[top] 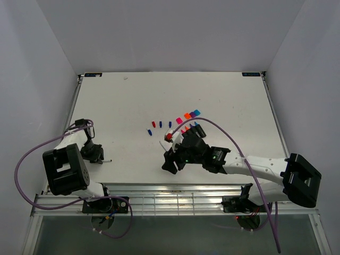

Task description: Open the pen caps

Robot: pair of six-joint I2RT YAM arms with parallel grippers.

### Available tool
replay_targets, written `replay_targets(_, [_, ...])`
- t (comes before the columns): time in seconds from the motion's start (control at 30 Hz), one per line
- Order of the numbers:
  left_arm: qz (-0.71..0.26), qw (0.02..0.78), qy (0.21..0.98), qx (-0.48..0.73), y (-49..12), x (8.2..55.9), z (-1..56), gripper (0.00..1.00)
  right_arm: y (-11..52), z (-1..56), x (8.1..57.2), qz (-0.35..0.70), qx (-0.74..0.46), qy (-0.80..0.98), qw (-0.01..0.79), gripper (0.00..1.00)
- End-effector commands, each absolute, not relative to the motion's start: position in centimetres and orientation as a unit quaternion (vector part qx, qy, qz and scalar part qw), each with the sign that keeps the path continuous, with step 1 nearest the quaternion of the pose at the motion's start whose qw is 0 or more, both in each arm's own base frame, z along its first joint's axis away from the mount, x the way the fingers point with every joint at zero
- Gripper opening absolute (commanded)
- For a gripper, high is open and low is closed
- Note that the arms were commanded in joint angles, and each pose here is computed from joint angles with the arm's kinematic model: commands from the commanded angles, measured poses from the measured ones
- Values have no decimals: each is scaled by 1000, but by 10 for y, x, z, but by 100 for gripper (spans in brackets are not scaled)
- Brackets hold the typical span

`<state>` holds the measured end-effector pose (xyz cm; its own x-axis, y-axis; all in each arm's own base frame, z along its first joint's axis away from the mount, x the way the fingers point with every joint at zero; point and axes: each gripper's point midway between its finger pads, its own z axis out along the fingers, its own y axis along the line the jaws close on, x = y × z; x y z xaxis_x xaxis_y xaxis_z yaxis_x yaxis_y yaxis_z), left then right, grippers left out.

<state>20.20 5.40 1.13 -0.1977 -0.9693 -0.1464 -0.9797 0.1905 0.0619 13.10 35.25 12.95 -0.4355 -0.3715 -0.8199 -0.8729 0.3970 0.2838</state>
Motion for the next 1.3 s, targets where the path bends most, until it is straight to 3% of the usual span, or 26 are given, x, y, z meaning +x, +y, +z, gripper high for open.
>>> replay_targets(0.0, [101, 28, 763, -638, 59, 185, -14, 32, 357, 130, 138, 365, -400, 762, 356, 61])
replay_targets(0.03, [102, 27, 766, -635, 59, 183, -16, 21, 357, 130, 139, 364, -399, 763, 356, 61])
replay_targets(0.27, [65, 40, 779, -622, 51, 189, -21, 0, 357, 133, 151, 336, -390, 776, 364, 61])
replay_targets(0.43, [14, 75, 799, -596, 42, 209, 0, 0, 355, 144, 170, 309, -373, 792, 371, 62])
replay_targets(0.57, [-29, 164, 821, -547, 38, 246, 54, 0, 348, 153, 193, 311, -351, 804, 366, 62])
replay_targets(0.7, [-63, 246, 860, -443, -2, 281, 109, 0, 338, 166, 214, 340, -321, 808, 358, 64])
replay_targets(0.83, [-101, 280, 887, -353, -49, 298, 138, 0, 341, 183, 225, 374, -314, 799, 351, 67])
replay_targets(1.07, [-179, 290, 916, -210, -141, 305, 160, 0, 370, 190, 208, 451, -346, 763, 306, 69])
replay_targets(1.27, [-227, 284, 915, -174, -182, 303, 169, 0, 387, 177, 203, 478, -347, 753, 291, 69])
